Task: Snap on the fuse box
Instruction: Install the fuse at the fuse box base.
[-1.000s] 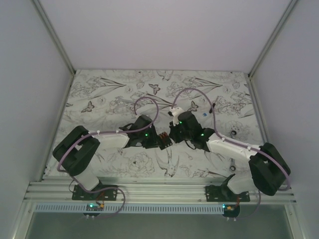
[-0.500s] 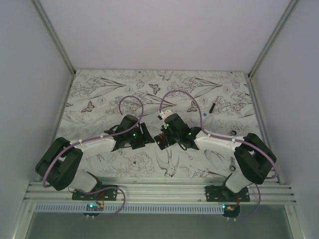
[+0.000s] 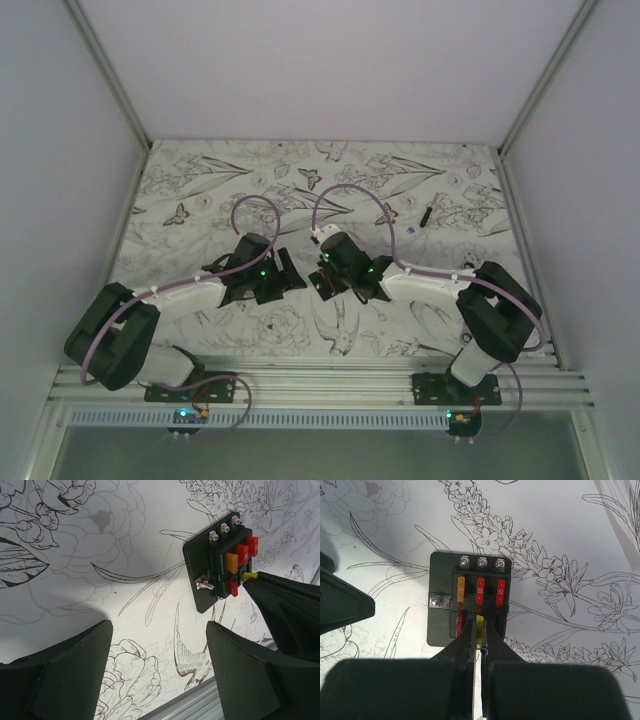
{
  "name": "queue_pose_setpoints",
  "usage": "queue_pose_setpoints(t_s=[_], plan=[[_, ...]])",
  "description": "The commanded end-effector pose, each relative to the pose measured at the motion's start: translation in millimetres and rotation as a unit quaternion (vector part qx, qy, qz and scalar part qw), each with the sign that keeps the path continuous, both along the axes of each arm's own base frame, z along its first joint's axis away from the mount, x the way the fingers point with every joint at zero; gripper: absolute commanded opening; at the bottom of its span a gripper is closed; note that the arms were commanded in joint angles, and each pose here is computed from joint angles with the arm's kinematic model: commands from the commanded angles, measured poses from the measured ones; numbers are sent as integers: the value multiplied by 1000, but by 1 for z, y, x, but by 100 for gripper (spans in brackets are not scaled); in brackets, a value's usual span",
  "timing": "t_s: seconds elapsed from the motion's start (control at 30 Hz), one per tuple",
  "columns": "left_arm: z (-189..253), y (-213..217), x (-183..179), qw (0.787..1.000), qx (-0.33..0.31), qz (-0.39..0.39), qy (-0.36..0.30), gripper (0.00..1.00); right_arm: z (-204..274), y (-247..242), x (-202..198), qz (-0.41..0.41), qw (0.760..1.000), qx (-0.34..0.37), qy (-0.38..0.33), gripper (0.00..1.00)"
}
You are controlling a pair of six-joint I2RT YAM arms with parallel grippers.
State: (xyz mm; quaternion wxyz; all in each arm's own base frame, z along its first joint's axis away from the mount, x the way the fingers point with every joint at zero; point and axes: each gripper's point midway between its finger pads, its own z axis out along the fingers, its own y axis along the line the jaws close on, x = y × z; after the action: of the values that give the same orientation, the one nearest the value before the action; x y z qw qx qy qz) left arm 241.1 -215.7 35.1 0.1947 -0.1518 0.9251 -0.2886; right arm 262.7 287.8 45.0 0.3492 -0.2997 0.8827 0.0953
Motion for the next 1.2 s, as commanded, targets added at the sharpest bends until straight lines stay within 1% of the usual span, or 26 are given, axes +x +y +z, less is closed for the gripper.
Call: queue_pose_setpoints(t_s=[0.0,0.33,0.77,0.93,1.07,1.17], plan=[[-2,6,-6,1000,2,0,10,81,5,3,6,-6,1000,-8,-17,0],[-3,7,-7,1000,3,3,13,82,0,2,4,-4,1000,-10,-19,0],[-6,6,-8,1000,4,3,20,82,-16,0,-8,32,999,-17,-27,0],[-6,8,-9,1000,5,5,19,82,-25,-7,-12,33,998,-37,-29,0],[-5,8,-9,1000,5,8,19,82,-32,-13,-17,36,996,-65,-43,0],[-6,9,-9,1000,6,10,20,82,-40,-15,-23,41,996,-71,-43,0]])
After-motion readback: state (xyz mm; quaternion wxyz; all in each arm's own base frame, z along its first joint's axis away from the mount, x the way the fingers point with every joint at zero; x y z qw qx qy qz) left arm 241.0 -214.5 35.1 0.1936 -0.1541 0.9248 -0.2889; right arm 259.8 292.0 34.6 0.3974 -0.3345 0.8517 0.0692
